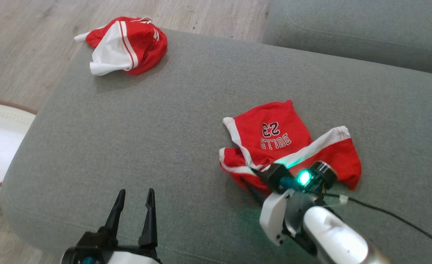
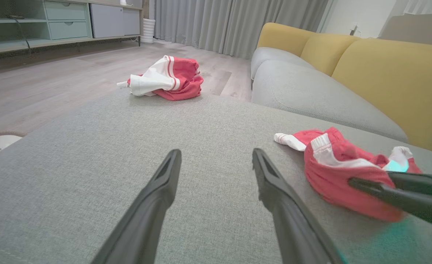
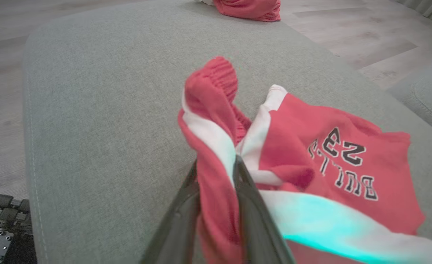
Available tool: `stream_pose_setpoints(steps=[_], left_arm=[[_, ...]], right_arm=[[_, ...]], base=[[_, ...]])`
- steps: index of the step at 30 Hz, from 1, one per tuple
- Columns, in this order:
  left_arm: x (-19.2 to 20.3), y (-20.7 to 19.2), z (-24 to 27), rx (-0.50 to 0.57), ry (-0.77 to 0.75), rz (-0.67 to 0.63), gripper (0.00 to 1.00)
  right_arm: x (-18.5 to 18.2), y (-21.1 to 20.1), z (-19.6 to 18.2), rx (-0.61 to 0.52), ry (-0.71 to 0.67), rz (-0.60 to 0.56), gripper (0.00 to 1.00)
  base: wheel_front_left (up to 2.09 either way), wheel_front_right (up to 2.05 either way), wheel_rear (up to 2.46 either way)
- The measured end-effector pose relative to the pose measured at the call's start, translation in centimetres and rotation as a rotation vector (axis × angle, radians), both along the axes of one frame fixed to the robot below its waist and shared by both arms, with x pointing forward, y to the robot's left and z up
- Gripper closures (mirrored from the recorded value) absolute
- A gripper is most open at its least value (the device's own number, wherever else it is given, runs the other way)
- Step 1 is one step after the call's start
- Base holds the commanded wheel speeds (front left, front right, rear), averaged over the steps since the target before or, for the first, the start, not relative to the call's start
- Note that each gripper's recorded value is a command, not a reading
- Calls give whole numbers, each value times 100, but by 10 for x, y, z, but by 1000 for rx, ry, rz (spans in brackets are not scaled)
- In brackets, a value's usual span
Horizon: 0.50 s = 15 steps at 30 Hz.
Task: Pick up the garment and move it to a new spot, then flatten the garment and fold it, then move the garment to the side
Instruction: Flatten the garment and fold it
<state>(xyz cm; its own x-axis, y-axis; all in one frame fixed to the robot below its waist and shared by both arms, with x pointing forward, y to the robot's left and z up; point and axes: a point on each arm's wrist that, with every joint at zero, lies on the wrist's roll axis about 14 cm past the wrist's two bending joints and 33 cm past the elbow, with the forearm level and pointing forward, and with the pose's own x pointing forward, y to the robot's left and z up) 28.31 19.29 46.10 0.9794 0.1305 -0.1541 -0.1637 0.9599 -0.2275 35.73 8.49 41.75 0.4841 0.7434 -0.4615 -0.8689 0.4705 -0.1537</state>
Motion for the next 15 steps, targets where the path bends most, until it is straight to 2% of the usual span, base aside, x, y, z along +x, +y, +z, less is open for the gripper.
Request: stream_pose_setpoints(steps=[1,5,10,15], left_arm=[[0,-1,1,0,-3,-3,0],[0,-4,1,0,-3,-17,0],[0,-9,0,1,0,-38,0],[4,-16,6,14,-17,-81,0]], right_arm=[[-4,1,-2,2,5,4,2],[-14,0,-6,19,14,3,0],[-11,-1,7,98,-2,-36,0],[6,-26,29,223,-32,-183,0]], base=[[0,0,0],[0,0,0],[0,0,0],[0,0,0]])
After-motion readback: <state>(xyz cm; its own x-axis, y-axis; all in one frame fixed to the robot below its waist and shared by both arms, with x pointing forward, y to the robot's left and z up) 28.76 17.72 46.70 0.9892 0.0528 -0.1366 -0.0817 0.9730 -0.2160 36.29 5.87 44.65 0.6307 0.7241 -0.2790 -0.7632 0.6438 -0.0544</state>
